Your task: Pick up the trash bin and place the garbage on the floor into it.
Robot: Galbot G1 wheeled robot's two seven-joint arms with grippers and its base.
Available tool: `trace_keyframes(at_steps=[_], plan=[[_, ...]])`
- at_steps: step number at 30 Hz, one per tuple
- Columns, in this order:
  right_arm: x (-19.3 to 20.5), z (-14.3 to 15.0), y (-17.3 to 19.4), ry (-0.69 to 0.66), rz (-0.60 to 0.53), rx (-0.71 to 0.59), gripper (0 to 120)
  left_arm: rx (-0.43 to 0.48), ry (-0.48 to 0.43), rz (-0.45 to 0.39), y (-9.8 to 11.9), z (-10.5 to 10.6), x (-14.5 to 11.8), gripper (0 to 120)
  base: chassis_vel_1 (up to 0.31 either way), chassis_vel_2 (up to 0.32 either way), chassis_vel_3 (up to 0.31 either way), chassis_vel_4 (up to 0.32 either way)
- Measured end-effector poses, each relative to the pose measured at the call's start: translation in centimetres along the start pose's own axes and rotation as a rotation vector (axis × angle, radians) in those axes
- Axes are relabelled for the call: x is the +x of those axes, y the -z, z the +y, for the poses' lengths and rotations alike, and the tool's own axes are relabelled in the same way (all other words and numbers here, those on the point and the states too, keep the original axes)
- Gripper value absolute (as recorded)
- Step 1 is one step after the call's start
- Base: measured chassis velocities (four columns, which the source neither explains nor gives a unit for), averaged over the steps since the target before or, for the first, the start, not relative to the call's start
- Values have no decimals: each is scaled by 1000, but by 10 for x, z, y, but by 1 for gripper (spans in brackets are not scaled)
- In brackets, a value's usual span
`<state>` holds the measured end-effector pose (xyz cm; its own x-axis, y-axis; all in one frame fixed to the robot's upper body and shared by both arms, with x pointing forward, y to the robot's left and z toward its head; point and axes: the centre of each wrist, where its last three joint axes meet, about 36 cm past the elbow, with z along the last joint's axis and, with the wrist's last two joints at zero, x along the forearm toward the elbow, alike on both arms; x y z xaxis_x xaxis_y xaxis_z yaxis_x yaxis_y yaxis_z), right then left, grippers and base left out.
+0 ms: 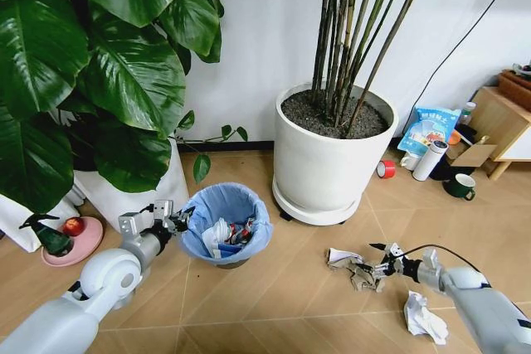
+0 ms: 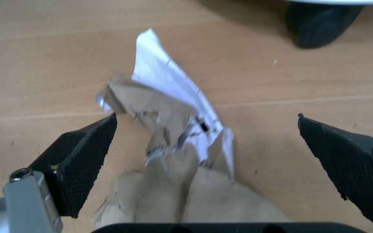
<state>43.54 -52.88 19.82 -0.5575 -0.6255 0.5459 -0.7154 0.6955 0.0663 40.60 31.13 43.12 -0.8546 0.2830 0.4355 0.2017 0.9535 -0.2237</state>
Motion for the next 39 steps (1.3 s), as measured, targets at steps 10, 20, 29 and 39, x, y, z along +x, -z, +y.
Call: trace_keyframes(at_steps=[10,20,29,39], plan=[[-1,9,-10,-5,41,-8,100,2,1,-2,1,0,0,1,0,0,0,0],[-1,20,-23,-80,122,-12,94,6,0,-6,2,-1,0,1,0,0,0,0],[-4,29,-33,-90,130,-55,68,7,2,-5,3,0,0,1,0,0,0,0],[-1,31,-36,-69,113,-90,29,6,1,-6,4,0,1,1,0,0,0,0]])
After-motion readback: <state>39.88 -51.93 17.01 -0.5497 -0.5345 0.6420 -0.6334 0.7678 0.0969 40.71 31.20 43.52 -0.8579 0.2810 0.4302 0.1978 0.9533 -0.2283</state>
